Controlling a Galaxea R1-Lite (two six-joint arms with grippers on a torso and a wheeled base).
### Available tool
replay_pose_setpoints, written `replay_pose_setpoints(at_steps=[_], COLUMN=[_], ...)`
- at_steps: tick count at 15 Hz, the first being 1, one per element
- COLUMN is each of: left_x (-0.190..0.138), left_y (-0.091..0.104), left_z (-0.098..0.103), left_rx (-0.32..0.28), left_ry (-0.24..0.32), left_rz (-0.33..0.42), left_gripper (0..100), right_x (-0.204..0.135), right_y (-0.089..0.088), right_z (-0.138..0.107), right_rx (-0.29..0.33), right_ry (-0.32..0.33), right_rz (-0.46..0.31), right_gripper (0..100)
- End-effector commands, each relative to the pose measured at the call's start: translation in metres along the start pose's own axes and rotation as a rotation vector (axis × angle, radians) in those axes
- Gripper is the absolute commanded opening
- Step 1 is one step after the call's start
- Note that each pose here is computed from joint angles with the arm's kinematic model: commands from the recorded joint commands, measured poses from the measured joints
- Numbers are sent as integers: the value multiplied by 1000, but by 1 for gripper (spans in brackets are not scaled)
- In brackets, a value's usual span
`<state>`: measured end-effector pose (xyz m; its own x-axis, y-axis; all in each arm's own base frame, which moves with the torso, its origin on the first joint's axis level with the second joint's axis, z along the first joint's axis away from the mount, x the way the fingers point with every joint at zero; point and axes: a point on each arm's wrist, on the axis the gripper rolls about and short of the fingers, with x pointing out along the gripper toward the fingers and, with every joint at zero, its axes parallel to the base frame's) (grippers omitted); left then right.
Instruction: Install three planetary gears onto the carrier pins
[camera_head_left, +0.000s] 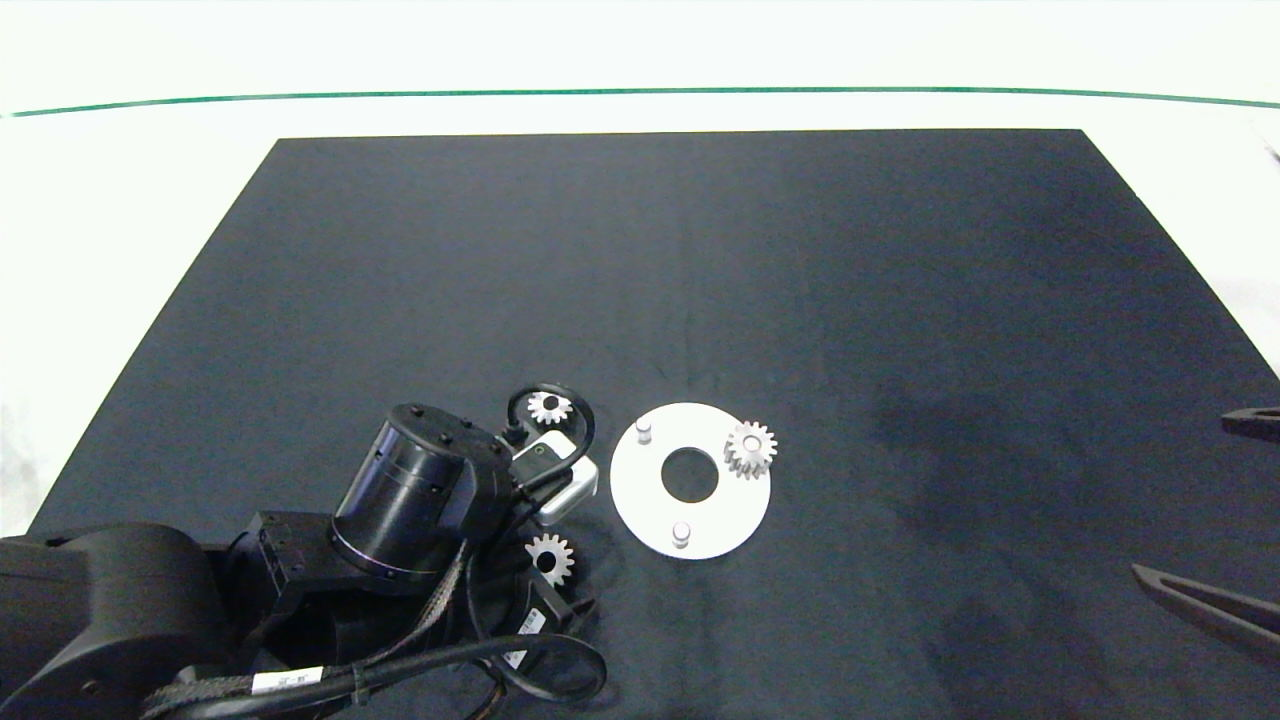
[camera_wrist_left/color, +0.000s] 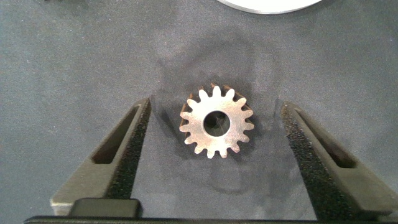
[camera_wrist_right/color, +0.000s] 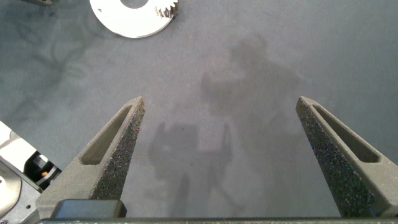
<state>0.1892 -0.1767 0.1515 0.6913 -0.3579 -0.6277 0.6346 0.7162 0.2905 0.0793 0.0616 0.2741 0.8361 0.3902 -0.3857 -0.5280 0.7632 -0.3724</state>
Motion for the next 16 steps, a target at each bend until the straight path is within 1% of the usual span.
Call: replay_pose_setpoints(at_steps=[1,8,12,16], left_x=[1,1,1,0], left_y=[-1,-1,-1,-1], left_z=[-1,-3,-7,-5], left_rx=[1,-5,-5,-7], left_ry=[4,10,22,4], left_rz=[0,0,-2,0], left_gripper=[78,65,56,48], right_x=[-1,-2,-2,-2], right_y=[0,0,0,-1], right_z=[0,-1,-1,-1], right_rx=[-1,-1,-1,-1], right_ry=[-3,-5,-5,-4], right_rz=[-3,-2,-2,-3], right_gripper=[100,100,100,100])
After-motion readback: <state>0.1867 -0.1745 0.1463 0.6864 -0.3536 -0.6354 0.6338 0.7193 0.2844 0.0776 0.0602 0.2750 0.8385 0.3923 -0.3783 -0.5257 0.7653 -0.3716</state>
